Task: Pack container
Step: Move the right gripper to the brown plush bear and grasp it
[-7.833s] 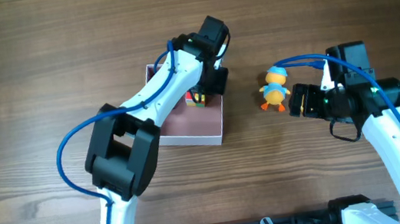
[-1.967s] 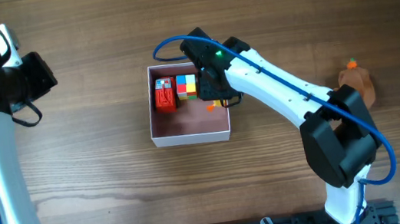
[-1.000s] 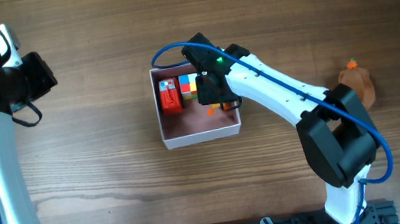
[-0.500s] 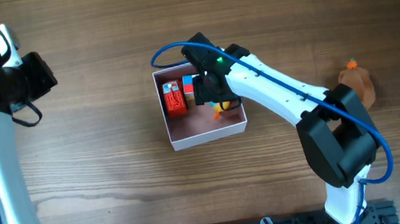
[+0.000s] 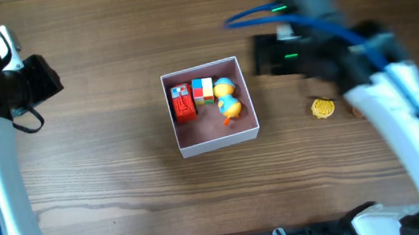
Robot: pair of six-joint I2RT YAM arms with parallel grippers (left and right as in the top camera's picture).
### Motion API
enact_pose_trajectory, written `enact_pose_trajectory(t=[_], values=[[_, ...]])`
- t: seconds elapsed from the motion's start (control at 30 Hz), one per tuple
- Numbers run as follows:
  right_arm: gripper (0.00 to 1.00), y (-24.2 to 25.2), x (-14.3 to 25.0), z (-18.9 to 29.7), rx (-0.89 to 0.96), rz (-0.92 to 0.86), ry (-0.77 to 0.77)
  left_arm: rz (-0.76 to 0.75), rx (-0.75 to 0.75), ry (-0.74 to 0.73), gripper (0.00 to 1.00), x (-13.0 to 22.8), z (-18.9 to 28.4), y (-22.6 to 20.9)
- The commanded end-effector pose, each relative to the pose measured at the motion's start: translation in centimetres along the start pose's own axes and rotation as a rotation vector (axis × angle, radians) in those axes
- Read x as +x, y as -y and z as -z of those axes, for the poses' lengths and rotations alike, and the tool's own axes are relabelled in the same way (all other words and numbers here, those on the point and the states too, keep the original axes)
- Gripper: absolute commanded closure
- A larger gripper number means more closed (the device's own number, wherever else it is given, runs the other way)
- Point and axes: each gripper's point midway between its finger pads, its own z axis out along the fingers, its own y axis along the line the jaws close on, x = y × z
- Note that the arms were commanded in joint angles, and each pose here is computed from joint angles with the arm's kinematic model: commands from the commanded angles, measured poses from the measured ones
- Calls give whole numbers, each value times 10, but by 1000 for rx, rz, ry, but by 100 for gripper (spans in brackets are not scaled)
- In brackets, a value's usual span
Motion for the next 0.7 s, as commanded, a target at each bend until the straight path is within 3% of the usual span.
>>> enact_pose_trajectory(t=[0.0, 0.1, 0.23, 0.33, 0.67], values=[[0, 92, -6, -4, 146, -219, -39, -1, 11, -15, 46, 2, -4, 1], [0, 172, 9, -20, 252, -334, -89, -1, 11, -15, 46, 2, -4, 1], [0, 223, 47, -61, 278, -207, -178, -2, 11, -13, 45, 1, -4, 1], [0, 239, 71, -91, 266, -200, -217, -1, 11, -13, 45, 1, -4, 1], [0, 248, 96, -168, 217, -226, -366, -2, 11, -14, 45, 1, -4, 1]])
